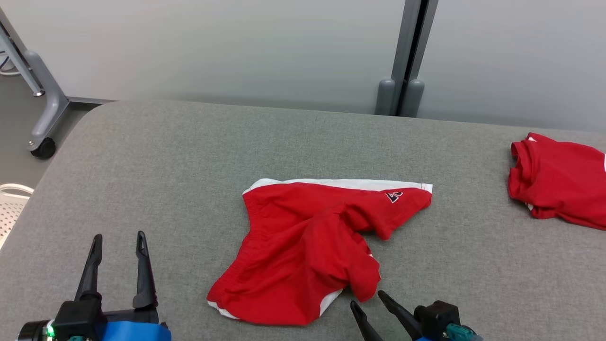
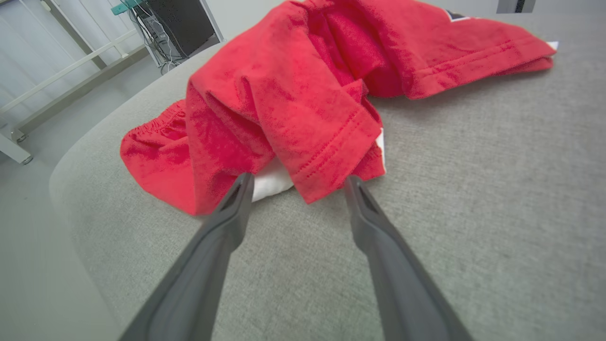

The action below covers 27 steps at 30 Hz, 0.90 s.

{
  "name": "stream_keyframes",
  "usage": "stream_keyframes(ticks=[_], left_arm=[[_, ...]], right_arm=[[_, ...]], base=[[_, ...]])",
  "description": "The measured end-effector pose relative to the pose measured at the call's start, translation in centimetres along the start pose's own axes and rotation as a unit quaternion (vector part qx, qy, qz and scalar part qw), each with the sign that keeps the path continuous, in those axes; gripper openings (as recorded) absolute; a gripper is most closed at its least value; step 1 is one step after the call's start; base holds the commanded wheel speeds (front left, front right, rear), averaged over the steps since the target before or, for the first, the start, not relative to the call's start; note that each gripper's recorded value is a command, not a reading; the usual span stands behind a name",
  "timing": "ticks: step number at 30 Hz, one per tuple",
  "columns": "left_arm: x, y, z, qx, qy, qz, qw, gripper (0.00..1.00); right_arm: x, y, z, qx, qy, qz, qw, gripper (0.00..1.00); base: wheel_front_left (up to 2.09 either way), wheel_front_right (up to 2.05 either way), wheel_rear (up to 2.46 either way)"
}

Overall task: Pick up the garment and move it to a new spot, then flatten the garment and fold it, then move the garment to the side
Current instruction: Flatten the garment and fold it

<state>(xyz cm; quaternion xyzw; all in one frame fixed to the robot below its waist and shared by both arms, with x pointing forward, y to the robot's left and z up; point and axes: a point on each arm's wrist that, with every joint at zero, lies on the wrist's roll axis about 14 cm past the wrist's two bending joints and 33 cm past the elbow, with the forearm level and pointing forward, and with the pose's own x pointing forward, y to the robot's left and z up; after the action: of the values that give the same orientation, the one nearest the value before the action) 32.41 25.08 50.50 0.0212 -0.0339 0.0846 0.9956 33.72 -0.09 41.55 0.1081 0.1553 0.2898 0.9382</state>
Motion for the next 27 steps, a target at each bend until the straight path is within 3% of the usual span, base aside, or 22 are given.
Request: stream_keyframes(ticks=[7, 8, 9, 10, 17, 27], left_arm=[[0.0, 0.0, -0.4, -0.002, 0.006, 0.005, 1.0, 1.0], [0.0, 0.0, -0.4, -0.003, 0.007, 0.005, 1.0, 1.0], [0.0, 0.0, -0.5, -0.004, 0.008, 0.005, 1.0, 1.0], [0.0, -0.1, -0.5, -0.004, 0.008, 0.005, 1.0, 1.0], [0.3, -0.6, -0.2, -0.007, 0.001, -0.002, 1.0, 1.0], [0.6, -2.2, -0.1, -0.014, -0.001, -0.027, 1.0, 1.0]], right_arm=[[2.1, -0.8, -0.2, -0.017, 0.017, 0.004, 1.0, 1.0], [2.3, -0.9, -0.4, -0.023, 0.022, 0.005, 0.999, 0.81], [2.5, -1.1, -0.4, -0.025, 0.022, 0.005, 0.999, 0.36], [2.7, -1.2, -0.3, -0.026, 0.022, 0.004, 0.999, 0.0], [2.7, -1.9, 1.4, -0.028, -0.004, -0.005, 1.0, 0.0], [-2.6, -3.1, 2.8, -0.043, -0.037, -0.02, 0.998, 0.0]], base=[[0.0, 0.0, 0.0], [0.0, 0.0, 0.0], [0.0, 0.0, 0.0], [0.0, 0.0, 0.0], [0.0, 0.0, 0.0], [0.0, 0.0, 0.0]])
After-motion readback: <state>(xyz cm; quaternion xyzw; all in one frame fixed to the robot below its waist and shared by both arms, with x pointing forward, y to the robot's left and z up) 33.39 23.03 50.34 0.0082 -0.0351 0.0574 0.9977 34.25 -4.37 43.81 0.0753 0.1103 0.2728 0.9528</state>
